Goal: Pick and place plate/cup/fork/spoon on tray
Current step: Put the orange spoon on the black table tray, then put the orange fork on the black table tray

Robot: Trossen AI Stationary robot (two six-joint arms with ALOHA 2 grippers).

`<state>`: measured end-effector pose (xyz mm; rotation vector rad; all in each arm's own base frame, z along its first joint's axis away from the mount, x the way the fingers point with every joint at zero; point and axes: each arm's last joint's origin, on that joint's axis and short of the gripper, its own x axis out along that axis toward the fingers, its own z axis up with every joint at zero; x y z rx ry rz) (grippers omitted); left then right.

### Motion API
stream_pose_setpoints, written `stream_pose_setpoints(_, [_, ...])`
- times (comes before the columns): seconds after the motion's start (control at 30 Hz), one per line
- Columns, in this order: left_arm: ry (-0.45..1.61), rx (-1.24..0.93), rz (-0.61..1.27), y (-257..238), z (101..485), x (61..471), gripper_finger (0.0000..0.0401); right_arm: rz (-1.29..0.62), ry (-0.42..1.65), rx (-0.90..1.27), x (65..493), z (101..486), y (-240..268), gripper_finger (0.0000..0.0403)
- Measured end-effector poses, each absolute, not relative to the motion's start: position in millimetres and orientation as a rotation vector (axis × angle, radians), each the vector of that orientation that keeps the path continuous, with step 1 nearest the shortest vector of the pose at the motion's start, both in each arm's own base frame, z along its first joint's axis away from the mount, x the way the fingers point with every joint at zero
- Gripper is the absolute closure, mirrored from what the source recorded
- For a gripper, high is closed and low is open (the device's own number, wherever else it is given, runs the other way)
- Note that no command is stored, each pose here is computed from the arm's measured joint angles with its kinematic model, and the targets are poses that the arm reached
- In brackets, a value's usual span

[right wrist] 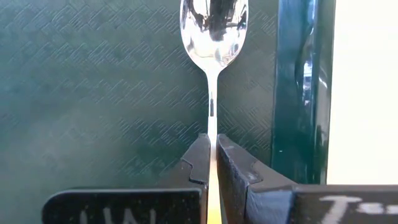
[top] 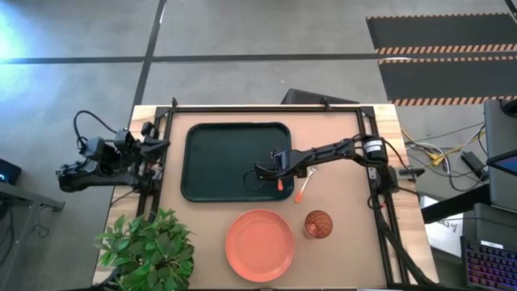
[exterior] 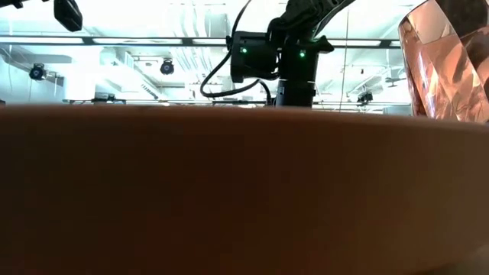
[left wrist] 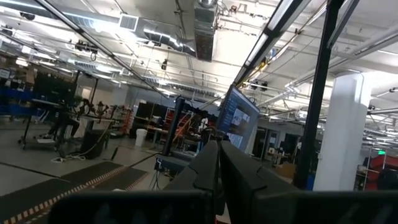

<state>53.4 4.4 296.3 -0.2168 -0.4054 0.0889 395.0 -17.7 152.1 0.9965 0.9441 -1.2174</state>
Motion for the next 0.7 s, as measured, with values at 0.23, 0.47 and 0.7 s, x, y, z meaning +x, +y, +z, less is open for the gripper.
stream_pose_setpoints(0.23, [-0.405,-0.216,0.086,4.3,296.3,53.4,0.0401,-1.194,0.962,0.983,395.4,151.9,-17.4,0.0386])
stream_pose_setpoints(0.47, [-0.404,-0.215,0.079,4.2,296.3,53.5,0.0401,-1.193,0.962,0.983,395.4,152.0,-17.4,0.0365])
stream_pose_setpoints(0.7, [-0.403,-0.213,0.065,3.7,296.4,53.5,0.0401,-1.179,0.972,0.965,395.6,152.0,-17.5,0.0352])
